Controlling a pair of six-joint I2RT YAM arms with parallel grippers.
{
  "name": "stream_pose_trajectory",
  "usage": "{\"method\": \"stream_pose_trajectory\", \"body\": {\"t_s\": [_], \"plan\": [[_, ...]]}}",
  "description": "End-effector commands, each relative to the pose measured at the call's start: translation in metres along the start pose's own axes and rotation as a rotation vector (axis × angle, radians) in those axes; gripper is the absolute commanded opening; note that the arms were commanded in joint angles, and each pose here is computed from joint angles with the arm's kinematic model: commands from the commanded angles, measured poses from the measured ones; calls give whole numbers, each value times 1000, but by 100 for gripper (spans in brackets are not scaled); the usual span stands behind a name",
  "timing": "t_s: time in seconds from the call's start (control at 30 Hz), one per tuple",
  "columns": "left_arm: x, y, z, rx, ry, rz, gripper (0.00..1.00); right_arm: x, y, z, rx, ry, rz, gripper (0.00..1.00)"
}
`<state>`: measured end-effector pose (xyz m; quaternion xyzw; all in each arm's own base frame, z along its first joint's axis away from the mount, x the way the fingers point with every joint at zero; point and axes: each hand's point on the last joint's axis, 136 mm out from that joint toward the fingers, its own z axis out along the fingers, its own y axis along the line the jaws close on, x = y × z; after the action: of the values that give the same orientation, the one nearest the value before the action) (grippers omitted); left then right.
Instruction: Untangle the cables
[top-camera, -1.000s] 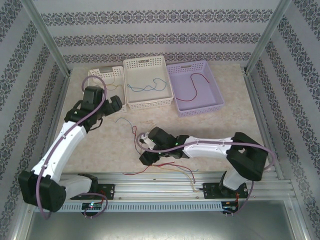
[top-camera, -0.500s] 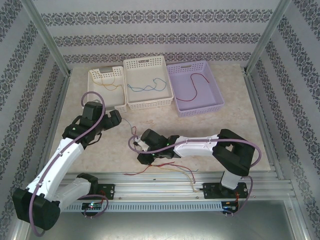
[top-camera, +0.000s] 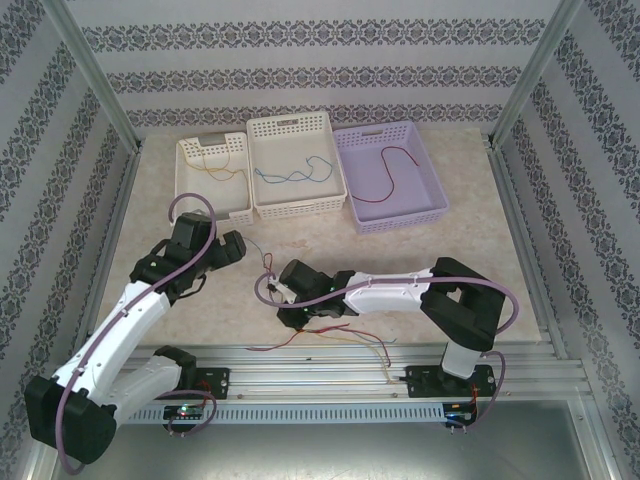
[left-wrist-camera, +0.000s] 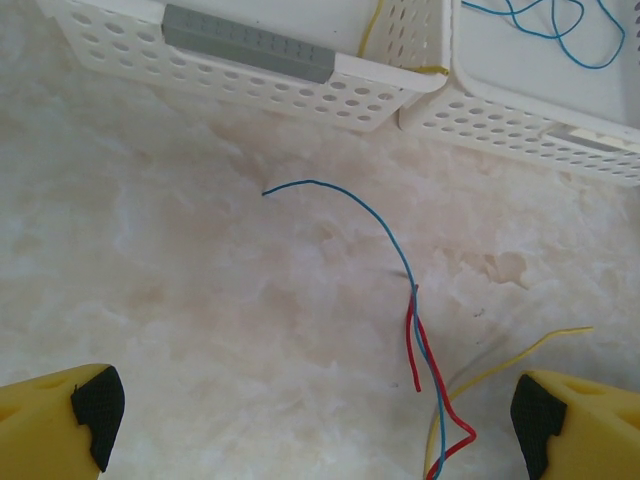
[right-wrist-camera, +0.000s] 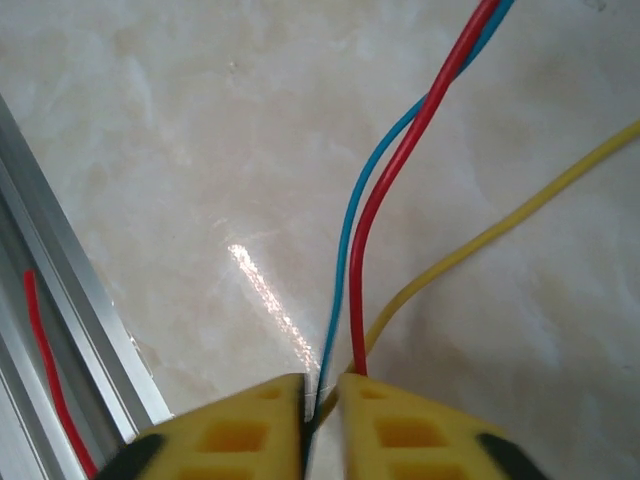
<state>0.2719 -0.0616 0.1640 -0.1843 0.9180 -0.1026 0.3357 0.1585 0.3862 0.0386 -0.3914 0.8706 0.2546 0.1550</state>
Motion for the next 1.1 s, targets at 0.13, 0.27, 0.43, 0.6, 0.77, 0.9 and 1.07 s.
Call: {"method": "stream_pose_trajectory", "body": {"t_s": [0.13,0.27,0.43,0.6,0.77,0.9,1.07], "plan": [[12,-5,0,33,-2,-8,100,-12,-3,-13,39,-48,-14,0],[25,-25,-2,126,5,-1,100,-39,0,-56,-58,-189,19,0],[37,-49,-7,240,-2,8,100,-61,4,-105,-197,-334,54,0],[47,-79,-16,403,3,35,100,-63,-1,-126,-219,-396,79,0],[65,-124,-28,627,-3,105,100,-77,4,-163,-333,-515,99,0],[79,-148,-36,765,2,127,100,-84,4,-178,-365,-554,105,0],[90,-167,-41,891,5,116,100,-90,7,-192,-402,-600,121,0]]}}
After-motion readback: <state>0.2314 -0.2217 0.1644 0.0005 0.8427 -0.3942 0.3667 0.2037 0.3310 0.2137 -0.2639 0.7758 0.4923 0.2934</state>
